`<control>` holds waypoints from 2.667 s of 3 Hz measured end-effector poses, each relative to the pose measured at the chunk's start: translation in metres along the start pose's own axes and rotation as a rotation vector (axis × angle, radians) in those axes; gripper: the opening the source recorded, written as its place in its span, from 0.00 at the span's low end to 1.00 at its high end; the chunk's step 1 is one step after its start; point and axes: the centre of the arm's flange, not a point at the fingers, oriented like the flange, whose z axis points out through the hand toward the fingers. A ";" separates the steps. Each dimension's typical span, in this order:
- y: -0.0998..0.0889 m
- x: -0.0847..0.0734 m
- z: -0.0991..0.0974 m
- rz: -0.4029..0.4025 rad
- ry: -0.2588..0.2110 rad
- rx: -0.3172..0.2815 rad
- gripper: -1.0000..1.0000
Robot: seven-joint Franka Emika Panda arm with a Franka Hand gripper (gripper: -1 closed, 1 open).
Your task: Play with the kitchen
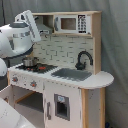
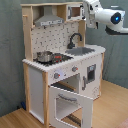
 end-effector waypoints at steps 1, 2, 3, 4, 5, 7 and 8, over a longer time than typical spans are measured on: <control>-0.024 0.009 -0.024 -0.067 0.008 -0.034 1.00; -0.049 0.027 -0.046 -0.139 0.017 -0.068 1.00; -0.083 0.039 -0.068 -0.218 0.025 -0.093 1.00; -0.128 0.042 -0.083 -0.288 0.032 -0.082 1.00; -0.176 0.044 -0.100 -0.334 0.046 -0.064 1.00; -0.242 0.055 -0.140 -0.395 0.070 -0.081 1.00; -0.261 0.056 -0.157 -0.433 0.058 -0.119 1.00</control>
